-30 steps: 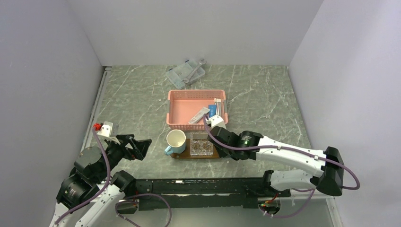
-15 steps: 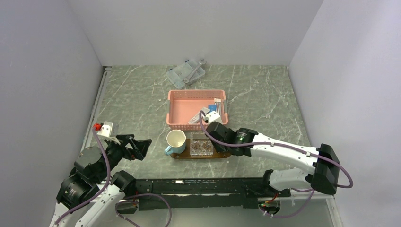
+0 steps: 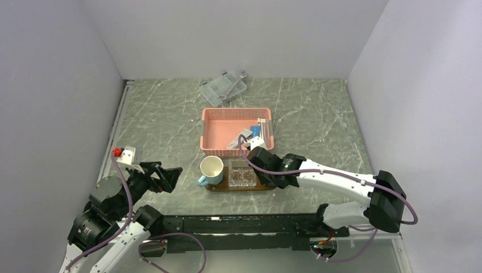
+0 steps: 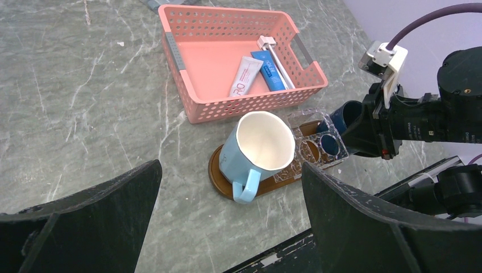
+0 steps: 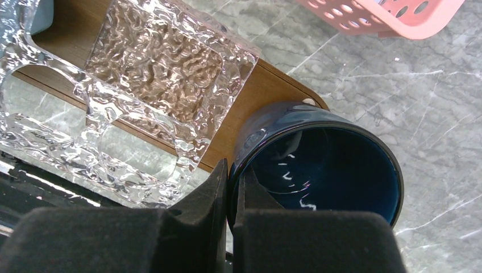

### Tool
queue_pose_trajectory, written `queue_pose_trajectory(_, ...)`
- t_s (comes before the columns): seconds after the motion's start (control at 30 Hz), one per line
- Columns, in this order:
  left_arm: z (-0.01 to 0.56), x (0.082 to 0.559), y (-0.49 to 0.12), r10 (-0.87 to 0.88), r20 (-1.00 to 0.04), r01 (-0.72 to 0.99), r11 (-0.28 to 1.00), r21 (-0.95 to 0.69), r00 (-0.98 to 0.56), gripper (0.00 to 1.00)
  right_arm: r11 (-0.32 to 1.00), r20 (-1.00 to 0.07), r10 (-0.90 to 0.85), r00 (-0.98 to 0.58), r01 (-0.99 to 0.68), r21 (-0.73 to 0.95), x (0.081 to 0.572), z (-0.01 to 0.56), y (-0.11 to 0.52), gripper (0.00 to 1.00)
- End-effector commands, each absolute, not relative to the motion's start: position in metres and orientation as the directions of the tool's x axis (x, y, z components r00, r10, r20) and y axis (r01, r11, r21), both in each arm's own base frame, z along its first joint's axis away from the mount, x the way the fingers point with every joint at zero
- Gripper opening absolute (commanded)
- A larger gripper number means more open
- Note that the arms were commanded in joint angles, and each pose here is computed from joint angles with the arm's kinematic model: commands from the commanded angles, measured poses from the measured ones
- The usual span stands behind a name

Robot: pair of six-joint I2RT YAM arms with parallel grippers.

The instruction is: Prepare toiletry sets of a toothbrush and toothpaste on the tray

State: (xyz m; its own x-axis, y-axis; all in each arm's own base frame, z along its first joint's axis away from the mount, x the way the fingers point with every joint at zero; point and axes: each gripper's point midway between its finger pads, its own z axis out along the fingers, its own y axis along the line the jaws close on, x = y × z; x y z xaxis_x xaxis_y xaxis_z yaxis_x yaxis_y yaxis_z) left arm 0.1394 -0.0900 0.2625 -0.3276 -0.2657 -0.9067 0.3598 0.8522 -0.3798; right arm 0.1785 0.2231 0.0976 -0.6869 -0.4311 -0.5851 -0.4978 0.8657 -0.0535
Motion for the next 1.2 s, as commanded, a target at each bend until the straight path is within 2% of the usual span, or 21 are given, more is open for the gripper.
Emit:
queue_pose_trajectory(0.0,0.267,0.142,-0.090,-0.277,-0.907,0.353,0.853,-0.384,-0.316,0.99,0.867,-0.634,-0.403,-0.660,-0.496,-0.035,0.189,0.107,0.234,0.00)
queue_pose_trajectory(0.43,0.267,0.143,-0.091,-0.275,-0.908,0.357,0.852,-0.383,-0.317,0.99,0.871,-0.640,-0.402,-0.654,-0.490,-0.046,0.193,0.116,0.233,0.27)
queue_pose_trajectory(1.17,0.264,0.146,-0.090,-0.268,-0.906,0.340,0.861,-0.378,-0.329,0.99,0.883,-0.696,-0.392,-0.601,-0.459,-0.100,0.206,0.194,0.222,0.31)
